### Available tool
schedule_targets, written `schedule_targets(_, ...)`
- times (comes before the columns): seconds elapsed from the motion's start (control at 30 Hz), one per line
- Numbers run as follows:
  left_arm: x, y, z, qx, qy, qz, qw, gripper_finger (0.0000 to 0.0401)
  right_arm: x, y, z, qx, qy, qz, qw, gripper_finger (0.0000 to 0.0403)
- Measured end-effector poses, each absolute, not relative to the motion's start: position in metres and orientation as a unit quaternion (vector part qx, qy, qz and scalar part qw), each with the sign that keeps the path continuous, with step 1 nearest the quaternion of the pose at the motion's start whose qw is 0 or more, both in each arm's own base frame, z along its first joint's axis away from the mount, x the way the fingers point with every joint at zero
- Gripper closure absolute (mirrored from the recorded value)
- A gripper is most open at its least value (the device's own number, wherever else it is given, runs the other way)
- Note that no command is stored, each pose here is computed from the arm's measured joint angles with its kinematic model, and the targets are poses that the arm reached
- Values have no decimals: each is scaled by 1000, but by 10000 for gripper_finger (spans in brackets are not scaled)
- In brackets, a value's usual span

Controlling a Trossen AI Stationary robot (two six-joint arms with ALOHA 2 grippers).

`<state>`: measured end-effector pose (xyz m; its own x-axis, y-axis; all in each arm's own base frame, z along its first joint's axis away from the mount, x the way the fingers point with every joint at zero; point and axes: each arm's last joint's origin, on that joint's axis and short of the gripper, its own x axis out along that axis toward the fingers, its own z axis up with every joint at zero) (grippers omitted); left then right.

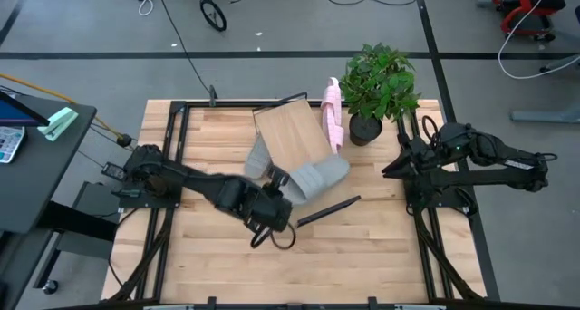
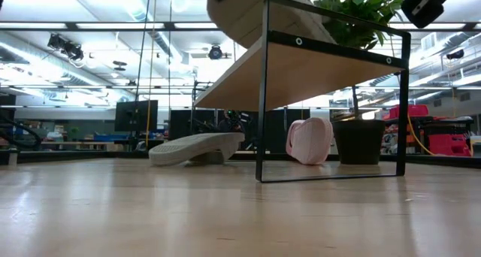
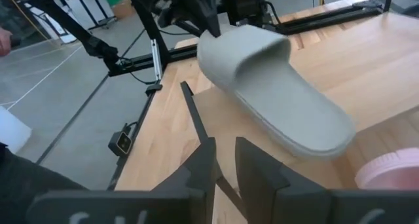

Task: Pick and place slides into the shelf
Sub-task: Put the bottom gray slipper on the shelf

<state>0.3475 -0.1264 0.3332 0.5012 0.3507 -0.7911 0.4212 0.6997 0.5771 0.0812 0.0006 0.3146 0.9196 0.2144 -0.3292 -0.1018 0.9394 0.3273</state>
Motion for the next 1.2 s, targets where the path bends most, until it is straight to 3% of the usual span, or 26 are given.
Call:
schedule_targets(0.63, 324, -138, 287, 412, 447, -19, 794, 386, 82, -1, 313, 200, 191, 49, 960, 339)
schedule_targets(1.2, 328, -135, 284, 424, 440, -51, 790, 386, 89, -2, 311, 205, 207, 43, 956, 339)
